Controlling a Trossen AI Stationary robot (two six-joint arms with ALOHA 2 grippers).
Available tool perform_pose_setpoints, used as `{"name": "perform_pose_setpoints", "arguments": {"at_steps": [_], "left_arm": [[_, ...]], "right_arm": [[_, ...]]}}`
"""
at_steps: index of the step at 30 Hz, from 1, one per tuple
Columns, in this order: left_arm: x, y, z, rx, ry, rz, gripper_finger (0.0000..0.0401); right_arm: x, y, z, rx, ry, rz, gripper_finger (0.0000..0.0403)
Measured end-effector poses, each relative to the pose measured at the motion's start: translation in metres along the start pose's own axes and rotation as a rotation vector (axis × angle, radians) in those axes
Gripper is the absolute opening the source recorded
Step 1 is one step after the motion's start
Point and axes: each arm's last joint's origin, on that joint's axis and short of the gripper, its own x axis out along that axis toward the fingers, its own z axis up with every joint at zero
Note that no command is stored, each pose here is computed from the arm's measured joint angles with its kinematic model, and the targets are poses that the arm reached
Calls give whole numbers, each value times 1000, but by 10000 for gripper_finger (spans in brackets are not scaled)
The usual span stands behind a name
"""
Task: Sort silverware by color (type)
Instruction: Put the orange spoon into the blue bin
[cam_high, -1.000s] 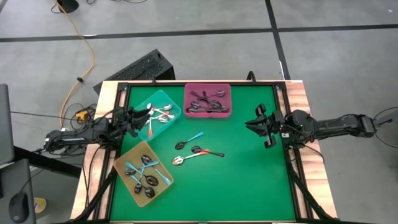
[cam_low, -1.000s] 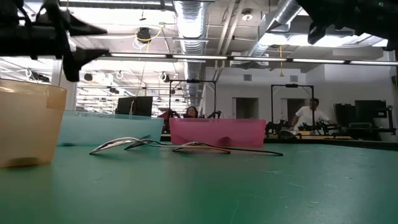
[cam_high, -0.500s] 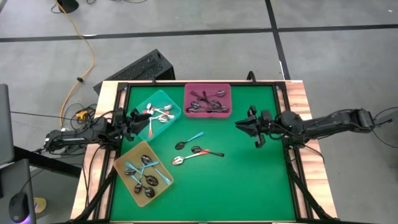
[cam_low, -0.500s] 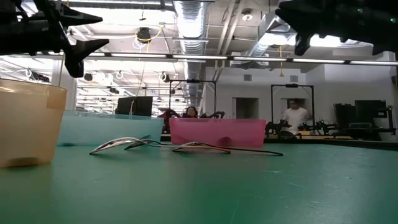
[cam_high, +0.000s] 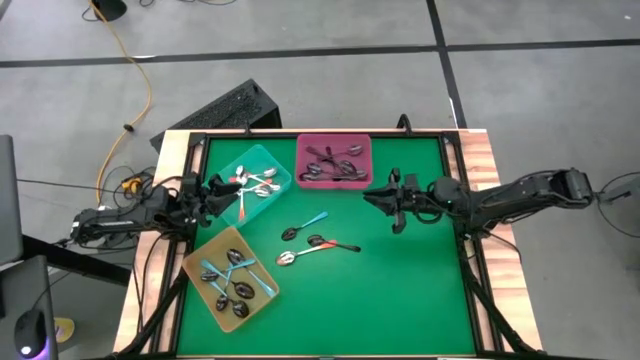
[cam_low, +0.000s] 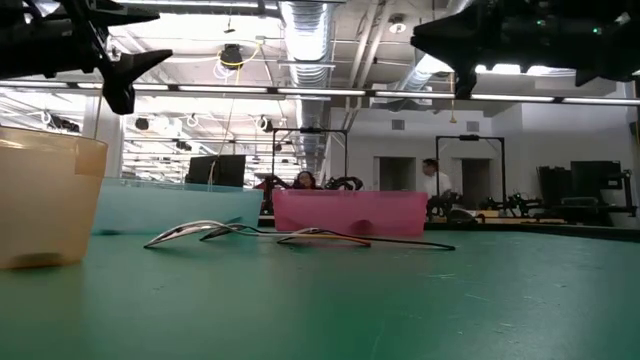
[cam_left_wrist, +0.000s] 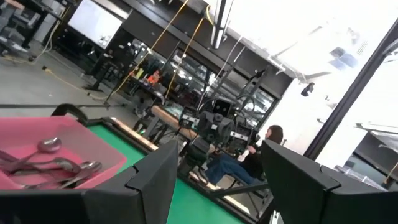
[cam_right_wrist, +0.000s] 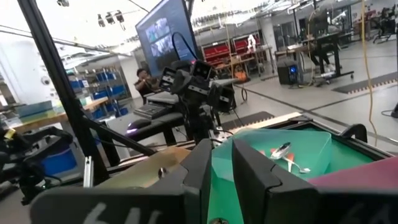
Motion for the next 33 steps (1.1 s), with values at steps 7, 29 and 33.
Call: {"name": "perform_pose_setpoints", "arguments": {"at_steps": [7,29,33], "left_arm": [[0,-3,5,-10,40,37,219],[-5,-26,42,-63,-77,-10,219],[-6,-29,47,-61,-70,-5,219]], "right_arm": [[13,0,-3,-4,51,-14,84],[40,6,51,-44,-21,-30,84],[44,9,61,-110,-41,-26,84]]}}
